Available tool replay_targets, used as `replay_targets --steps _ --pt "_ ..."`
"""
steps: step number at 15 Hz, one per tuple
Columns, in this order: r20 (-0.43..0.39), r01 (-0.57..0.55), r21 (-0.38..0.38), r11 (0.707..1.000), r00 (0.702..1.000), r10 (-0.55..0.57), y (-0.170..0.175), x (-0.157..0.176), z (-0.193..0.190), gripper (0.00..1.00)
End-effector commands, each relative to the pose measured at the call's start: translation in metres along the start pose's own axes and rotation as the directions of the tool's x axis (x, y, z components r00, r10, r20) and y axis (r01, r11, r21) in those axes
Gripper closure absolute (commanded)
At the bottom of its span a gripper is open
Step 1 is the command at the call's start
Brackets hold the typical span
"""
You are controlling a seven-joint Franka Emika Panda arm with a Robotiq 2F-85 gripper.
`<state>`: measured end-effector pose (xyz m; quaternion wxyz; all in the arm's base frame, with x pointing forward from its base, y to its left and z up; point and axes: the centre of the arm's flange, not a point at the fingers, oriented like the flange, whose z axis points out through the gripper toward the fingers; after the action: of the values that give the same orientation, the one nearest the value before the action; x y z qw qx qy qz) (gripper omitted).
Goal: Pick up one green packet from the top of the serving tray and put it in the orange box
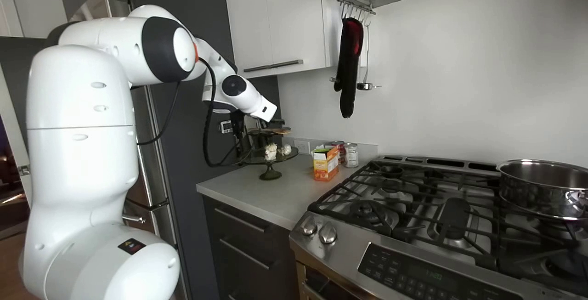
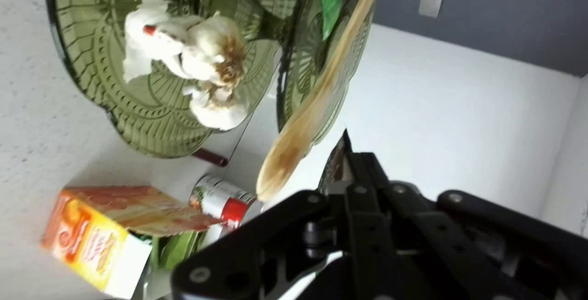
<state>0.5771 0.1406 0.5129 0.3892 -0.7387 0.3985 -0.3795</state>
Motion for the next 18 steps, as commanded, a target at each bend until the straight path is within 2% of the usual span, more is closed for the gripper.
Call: replay_targets --steps 1,5,6,12,18 --pt "-0.123 -0.076 -0.086 0.993 0.990 0.065 0.019 0.000 -0.028 1.00" --pt "-0.248 -0.119 -0.151 0.981 0.966 0.078 0.037 0.012 -0.035 1.00" --pt "-0.215 -0.089 -0.123 0.988 0.975 0.061 0.037 0.009 -0.025 1.00" --pt "-0.220 -0.088 -0.126 0.988 0.974 0.059 0.038 0.010 -0.025 1.00" --pt "-0.226 -0.029 -0.136 0.990 0.974 -0.003 0.034 0.046 0.016 1.00"
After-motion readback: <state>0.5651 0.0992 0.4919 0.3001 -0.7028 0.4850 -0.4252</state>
